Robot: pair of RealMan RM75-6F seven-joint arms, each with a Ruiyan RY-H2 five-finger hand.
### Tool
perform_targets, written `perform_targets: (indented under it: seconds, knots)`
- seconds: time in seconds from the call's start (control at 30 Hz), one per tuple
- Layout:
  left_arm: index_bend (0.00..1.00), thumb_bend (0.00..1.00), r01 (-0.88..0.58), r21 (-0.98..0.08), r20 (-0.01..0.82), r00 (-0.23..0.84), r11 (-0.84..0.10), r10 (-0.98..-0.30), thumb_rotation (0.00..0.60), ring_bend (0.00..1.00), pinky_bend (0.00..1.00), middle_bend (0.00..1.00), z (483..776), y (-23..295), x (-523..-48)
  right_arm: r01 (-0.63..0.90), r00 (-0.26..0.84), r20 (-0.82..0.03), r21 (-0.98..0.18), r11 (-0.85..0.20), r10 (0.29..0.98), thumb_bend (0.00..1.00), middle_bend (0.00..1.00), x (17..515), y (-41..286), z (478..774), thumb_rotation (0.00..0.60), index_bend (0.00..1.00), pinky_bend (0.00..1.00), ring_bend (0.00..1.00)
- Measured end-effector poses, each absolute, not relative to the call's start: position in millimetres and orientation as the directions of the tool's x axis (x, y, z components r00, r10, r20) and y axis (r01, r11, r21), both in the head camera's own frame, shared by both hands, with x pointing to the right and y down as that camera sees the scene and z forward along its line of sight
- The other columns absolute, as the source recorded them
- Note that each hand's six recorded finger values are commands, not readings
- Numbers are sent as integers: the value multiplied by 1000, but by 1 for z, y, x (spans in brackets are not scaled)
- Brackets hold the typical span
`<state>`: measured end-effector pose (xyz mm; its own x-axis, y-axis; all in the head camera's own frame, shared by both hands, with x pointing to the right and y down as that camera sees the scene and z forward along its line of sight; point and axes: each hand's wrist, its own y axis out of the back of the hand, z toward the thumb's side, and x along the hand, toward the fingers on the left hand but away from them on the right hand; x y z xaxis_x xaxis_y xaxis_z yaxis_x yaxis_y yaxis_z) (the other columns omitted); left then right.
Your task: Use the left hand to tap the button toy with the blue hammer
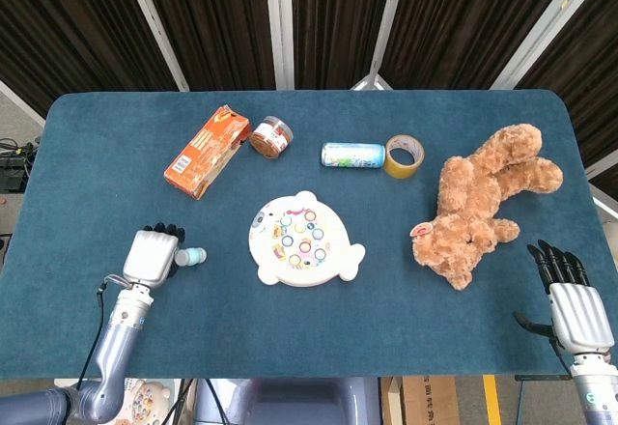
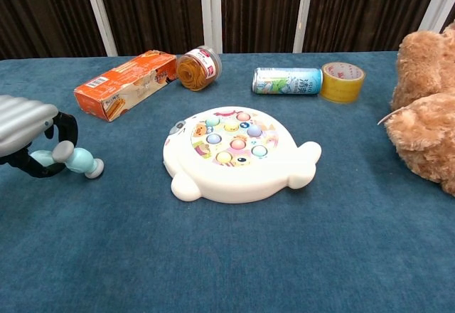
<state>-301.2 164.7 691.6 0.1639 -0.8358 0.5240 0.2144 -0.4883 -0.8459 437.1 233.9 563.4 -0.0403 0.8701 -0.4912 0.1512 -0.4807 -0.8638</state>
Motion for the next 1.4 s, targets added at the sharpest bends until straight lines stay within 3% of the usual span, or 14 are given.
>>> perform_targets:
  seconds: [0.67, 0.77, 0.9, 0.97, 1.17, 1.4]
  knots:
    - [401, 286, 208, -858, 504, 174, -469, -846, 600, 323, 464, 349, 684, 160, -297, 153, -41, -494, -862, -484, 868, 180, 0, 438, 234, 563, 600, 0, 0, 0]
    - [329, 215, 201, -865, 495, 184, -460, -849, 600, 270, 406, 271, 676, 158, -298, 153, -43, -495, -862, -484, 868, 180, 0, 438, 234, 563, 600, 0, 0, 0]
    - [87, 113, 192, -872, 483, 196, -450, -853, 600, 109, 234, 55, 658, 158, -306, 155, -36, -496, -861, -485, 868, 180, 0, 437, 234, 563, 600, 0, 0, 0]
    - [10, 75, 190, -877, 474, 199, -441, -858, 600, 30, 143, 3, 645, 160, -314, 159, -17, -492, -861, -484, 870, 180, 0, 435, 234, 562, 600, 0, 0, 0]
    - [0, 39, 177, -899, 432, 216, -400, -876, 600, 0, 54, 0, 601, 177, -350, 103, 44, -470, -876, -472, 882, 181, 0, 431, 234, 559, 600, 0, 0, 0]
    - [0, 39, 67, -910, 414, 198, -409, -889, 600, 0, 43, 0, 567, 227, -388, 32, 67, -435, -899, -437, 898, 180, 0, 427, 234, 557, 600, 0, 0, 0]
